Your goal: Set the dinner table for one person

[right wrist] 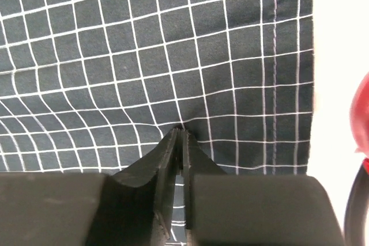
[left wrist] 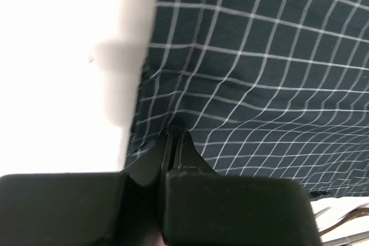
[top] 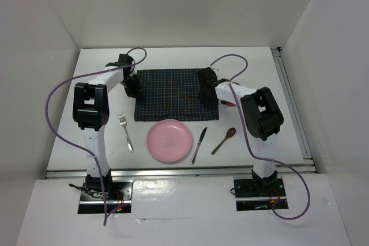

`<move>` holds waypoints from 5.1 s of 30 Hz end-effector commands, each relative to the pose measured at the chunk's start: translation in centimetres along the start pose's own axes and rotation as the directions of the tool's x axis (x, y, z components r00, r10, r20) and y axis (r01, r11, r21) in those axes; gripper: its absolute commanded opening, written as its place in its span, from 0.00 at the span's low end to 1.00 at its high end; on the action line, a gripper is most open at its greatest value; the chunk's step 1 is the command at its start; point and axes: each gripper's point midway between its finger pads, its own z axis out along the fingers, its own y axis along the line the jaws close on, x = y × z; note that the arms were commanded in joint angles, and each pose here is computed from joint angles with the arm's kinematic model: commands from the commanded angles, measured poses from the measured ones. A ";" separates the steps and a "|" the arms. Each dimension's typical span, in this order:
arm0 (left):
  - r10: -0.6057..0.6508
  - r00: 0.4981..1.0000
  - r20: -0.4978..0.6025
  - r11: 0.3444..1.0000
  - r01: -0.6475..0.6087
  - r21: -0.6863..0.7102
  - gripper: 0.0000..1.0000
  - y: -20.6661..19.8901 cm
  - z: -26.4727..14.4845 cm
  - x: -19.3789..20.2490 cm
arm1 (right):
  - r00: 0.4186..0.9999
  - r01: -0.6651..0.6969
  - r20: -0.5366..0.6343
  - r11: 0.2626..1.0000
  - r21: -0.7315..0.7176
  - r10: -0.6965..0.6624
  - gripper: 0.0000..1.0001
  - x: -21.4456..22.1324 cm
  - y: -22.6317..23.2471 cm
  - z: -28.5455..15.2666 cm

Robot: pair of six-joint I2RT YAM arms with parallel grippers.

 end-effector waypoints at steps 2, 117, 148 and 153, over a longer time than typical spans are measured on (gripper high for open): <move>0.046 0.997 0.067 0.998 -0.044 -0.033 0.00 -1.1 -5.2 -1.5 | 0.989 0.091 0.125 0.995 -0.052 -0.084 0.24 -6.1 2.4 -3.8; 0.159 0.985 -0.066 0.987 -0.160 -0.018 0.16 1.2 -7.4 23.9 | 0.896 -0.051 0.436 0.994 -0.095 0.088 1.00 -18.7 -3.4 -22.7; -0.065 0.992 0.109 0.996 0.058 0.067 0.00 -10.9 -2.9 0.3 | 0.913 -0.155 0.371 0.986 -0.070 0.170 1.00 -12.1 -10.8 -25.8; -0.062 0.996 0.065 0.998 0.062 0.003 0.14 -9.7 -0.6 0.9 | 0.914 -0.162 0.366 0.985 -0.060 0.173 1.00 -11.9 -11.2 -25.5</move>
